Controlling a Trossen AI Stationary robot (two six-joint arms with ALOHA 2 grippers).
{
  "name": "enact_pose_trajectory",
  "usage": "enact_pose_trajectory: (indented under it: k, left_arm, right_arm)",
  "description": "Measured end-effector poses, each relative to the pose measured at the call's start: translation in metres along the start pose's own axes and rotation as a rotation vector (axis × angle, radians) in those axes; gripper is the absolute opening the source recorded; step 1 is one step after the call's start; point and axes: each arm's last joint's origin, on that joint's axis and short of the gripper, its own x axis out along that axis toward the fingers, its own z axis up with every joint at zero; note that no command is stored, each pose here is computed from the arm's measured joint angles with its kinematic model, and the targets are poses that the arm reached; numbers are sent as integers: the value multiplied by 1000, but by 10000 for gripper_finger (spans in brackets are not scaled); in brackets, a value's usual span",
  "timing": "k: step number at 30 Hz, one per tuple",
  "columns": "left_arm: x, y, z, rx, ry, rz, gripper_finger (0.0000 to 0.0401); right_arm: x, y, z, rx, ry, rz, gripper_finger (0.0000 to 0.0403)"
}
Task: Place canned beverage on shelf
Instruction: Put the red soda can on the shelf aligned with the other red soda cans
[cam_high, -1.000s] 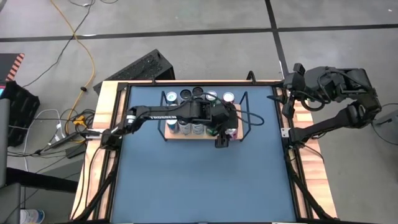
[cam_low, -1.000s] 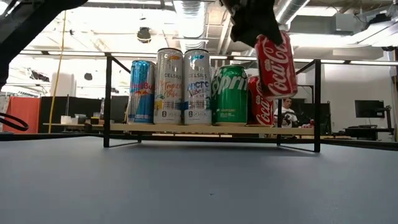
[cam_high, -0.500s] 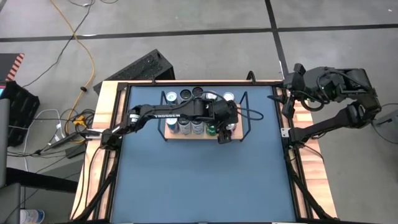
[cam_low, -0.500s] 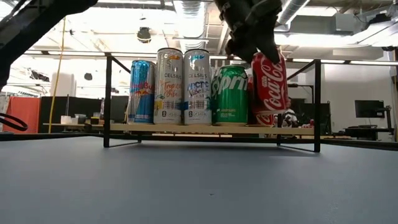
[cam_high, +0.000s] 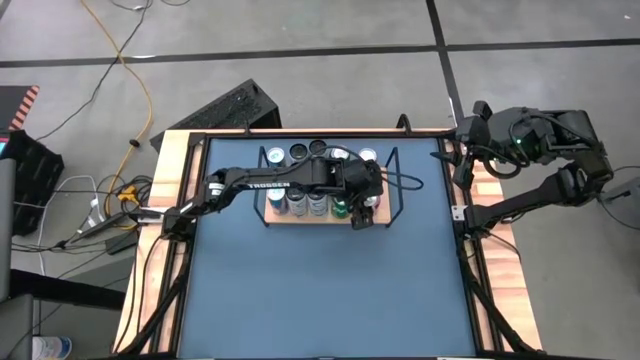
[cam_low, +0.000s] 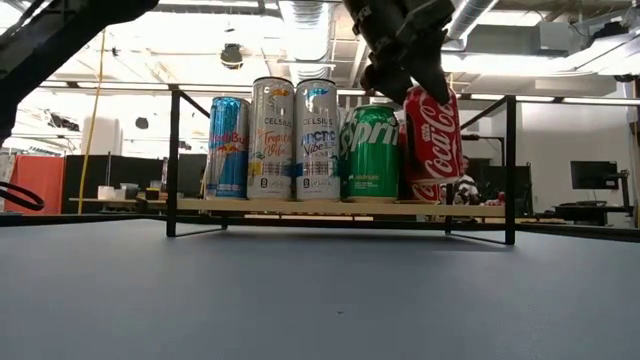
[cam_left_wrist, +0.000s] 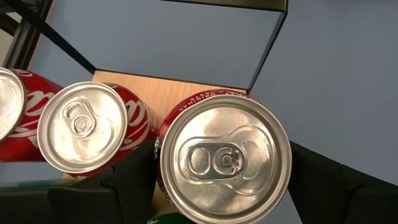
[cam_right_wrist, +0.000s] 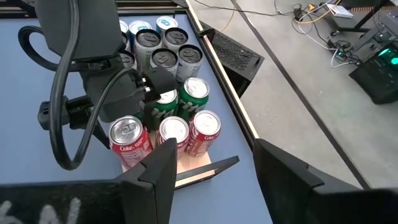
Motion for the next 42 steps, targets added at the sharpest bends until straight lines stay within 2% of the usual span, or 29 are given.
enact_pose_trajectory:
  k: [18,29,36,42]
  left_arm:
    - [23,-2,-10,-13,51,-25,282]
    - [24,-2,-11,-3,60,-32,338]
    - [23,0,-11,2,66,-15,345]
    - [12,2,-4,31,41,44,346]
  right_arm:
    - [0,0,0,-2,1,1,207]
    - [0,0,-1,-5,8,3,207]
    - [0,0,-1,-7,14,3,207]
    - [0,0,-2,-6,22,3,207]
